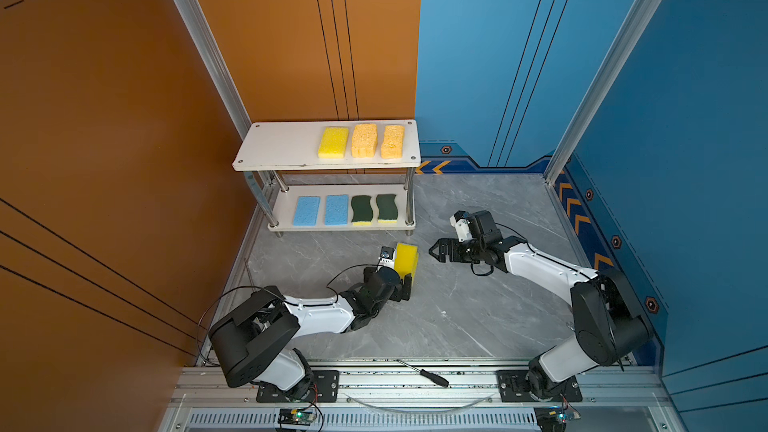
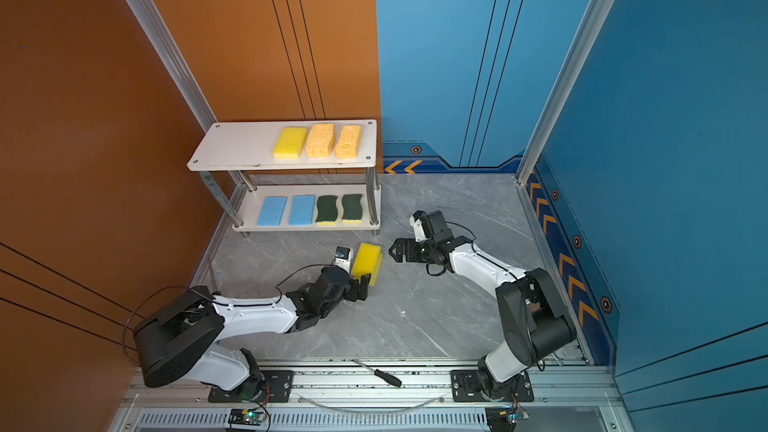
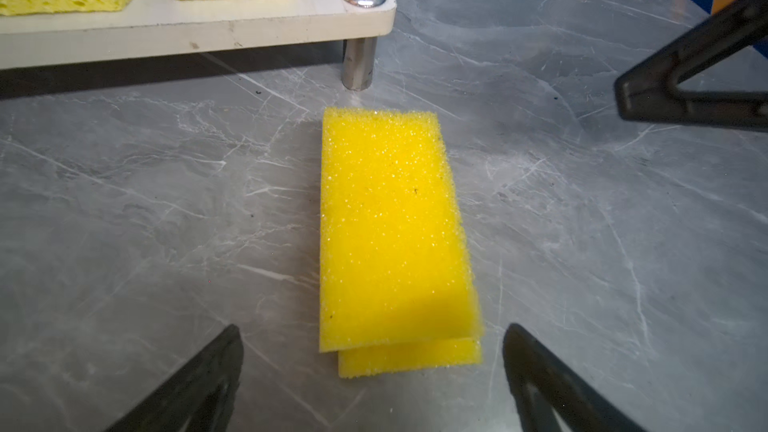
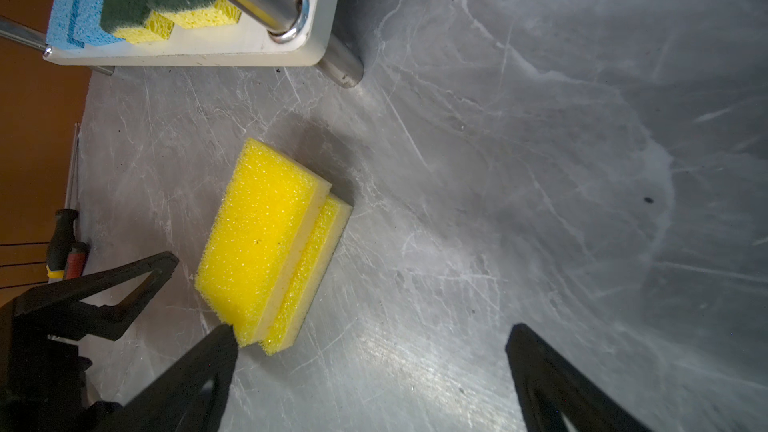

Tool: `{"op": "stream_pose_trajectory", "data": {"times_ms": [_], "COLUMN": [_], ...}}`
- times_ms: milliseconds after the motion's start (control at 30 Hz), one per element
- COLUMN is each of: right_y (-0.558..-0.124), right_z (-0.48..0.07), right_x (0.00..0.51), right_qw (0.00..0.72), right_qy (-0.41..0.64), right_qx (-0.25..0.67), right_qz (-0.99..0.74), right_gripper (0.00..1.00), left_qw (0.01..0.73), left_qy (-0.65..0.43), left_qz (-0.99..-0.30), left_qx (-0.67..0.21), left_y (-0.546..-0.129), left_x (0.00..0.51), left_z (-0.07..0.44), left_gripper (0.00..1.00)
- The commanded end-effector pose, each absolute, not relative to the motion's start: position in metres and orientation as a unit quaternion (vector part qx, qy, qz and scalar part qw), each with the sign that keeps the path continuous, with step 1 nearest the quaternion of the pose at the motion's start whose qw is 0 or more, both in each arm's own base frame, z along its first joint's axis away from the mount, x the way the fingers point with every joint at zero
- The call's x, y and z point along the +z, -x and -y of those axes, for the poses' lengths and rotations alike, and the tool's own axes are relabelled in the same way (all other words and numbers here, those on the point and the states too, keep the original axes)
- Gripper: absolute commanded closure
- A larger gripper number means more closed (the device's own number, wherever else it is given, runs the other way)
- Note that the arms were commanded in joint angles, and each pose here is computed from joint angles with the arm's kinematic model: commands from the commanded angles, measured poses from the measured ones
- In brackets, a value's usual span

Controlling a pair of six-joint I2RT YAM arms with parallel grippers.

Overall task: Place and organize the cleaning sponges onto the shelf
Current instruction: 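Grasp the top yellow sponge on the table with the left gripper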

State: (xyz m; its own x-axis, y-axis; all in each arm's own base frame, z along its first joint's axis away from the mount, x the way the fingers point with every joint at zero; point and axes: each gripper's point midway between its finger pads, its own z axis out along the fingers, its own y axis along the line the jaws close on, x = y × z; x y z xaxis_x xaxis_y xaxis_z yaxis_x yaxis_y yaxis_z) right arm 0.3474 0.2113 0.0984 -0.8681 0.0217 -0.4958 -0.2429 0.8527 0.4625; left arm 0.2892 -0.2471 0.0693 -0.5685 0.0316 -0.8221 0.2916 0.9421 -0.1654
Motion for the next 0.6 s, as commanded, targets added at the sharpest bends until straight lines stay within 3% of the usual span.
{"op": "stream_pose_trajectory", "data": {"times_ms": [0, 567], "right_y": [-0.348, -0.350], "right_z": [-0.212, -0.208], "right_x": [0.093, 0.091], "right_qw": [0.243, 0.241], "right_qy": [0.052, 0.046], "right_qx": [0.273, 0.275], "right_qz": [-0.929, -0.930], "right_gripper": [0.00, 0.00], "left_qw": [0.469, 0.472], "left_qy": [-0.098, -0.090], "left_qz": [-0.865, -0.864], "left_qx": [-0.152, -0.154], "left_y": [-0.294, -0.304], "left_x": [0.075, 0.062], "left_z": [0.259, 0.268], "left_gripper": [0.02, 0.00]}}
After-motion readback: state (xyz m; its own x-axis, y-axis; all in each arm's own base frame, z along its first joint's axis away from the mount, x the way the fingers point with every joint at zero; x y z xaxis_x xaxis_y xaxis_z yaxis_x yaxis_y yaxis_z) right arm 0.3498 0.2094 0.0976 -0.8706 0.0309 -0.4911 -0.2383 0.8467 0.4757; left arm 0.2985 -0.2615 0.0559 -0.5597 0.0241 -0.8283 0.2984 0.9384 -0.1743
